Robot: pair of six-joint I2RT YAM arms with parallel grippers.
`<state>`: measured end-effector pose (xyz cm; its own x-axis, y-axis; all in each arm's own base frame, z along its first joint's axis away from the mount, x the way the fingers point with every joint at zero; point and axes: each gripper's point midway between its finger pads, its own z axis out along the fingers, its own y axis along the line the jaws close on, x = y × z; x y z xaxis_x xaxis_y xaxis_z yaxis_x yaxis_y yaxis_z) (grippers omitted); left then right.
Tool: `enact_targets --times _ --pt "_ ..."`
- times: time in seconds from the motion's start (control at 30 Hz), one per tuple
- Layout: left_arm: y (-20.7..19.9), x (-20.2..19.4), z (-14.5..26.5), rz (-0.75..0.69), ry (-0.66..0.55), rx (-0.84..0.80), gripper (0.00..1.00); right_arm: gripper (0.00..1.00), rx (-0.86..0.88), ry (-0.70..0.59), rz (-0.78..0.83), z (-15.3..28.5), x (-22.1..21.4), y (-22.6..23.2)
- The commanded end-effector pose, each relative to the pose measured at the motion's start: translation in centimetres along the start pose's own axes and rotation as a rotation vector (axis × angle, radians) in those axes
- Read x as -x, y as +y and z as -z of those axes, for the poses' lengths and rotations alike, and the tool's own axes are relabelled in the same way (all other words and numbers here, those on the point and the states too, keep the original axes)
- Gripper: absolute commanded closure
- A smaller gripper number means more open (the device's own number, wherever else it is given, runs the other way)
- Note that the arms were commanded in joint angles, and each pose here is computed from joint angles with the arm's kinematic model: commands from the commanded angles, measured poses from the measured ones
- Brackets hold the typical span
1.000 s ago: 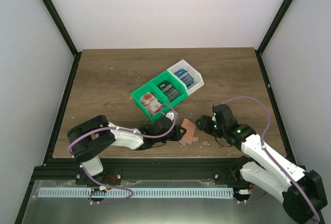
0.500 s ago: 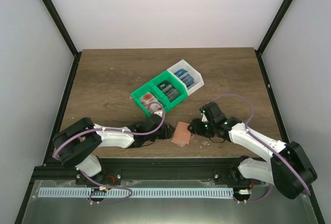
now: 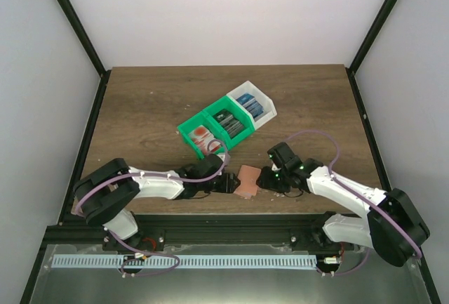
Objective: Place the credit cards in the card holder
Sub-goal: Close the card holder at the center of the board.
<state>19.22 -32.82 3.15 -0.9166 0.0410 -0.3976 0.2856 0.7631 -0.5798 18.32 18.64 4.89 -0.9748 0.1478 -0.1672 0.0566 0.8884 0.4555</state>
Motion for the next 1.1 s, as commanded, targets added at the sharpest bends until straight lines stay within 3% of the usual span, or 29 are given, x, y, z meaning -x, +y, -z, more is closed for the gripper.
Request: enact_targets --times 0.0,0.17,0.23,0.43,0.63,1.07 --pt "-0.3 -0.1 -0.4 -0.025 0.028 -0.009 0.42 0.62 -0.016 0.023 -0.014 0.0 -0.8 -0.3" --pt "0.1 -0.2 -0.4 -0.028 0.037 -0.003 0.42 0.93 0.01 0.021 -0.009 -0.1 -0.5 0.2" --pt "0.2 -0.2 -0.3 -0.033 0.038 -0.005 0.42 0.99 0.026 -0.026 0.016 0.3 0.6 1.0" --pt "1.1 -0.1 -0.1 -0.027 0.049 0.004 0.42 1.0 0.142 -0.118 0.221 2.0 3.4 5.3" --pt "2.1 0.2 -0.1 -0.019 0.042 0.042 0.42 1.0 0.196 -0.054 0.363 1.7 2.3 6.4" --pt "2.9 -0.4 -0.6 0.034 0.051 0.046 0.46 1.0 0.202 0.079 0.414 -1.4 0.8 6.4"
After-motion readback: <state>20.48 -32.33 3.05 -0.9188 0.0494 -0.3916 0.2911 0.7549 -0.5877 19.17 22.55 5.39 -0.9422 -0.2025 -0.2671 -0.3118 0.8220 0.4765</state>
